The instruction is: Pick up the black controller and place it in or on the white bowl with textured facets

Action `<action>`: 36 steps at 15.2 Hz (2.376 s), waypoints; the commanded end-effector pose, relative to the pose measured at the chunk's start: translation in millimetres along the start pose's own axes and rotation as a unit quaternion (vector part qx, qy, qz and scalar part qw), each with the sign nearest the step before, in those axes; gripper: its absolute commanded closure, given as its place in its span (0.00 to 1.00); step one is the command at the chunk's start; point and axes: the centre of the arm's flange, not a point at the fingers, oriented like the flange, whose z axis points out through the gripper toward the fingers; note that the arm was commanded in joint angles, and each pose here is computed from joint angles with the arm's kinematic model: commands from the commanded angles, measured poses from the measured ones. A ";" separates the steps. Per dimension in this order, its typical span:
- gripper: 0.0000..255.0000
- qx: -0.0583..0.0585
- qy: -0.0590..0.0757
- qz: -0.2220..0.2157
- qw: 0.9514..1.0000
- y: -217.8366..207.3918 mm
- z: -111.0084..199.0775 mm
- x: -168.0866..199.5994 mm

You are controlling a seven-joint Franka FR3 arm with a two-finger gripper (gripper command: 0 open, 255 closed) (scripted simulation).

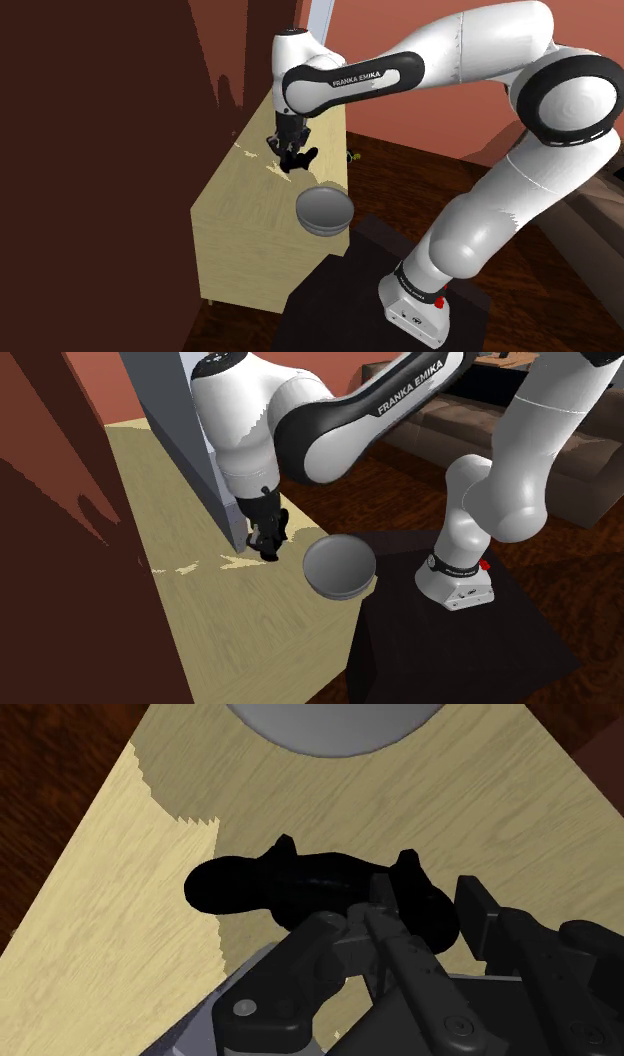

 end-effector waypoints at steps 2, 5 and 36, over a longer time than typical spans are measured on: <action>1.00 0.000 0.000 0.000 1.000 5.0 1.6 -38.5; 1.00 0.000 0.000 0.000 1.000 10.4 3.3 -77.7; 0.00 0.000 0.000 0.001 1.000 14.2 78.6 -194.8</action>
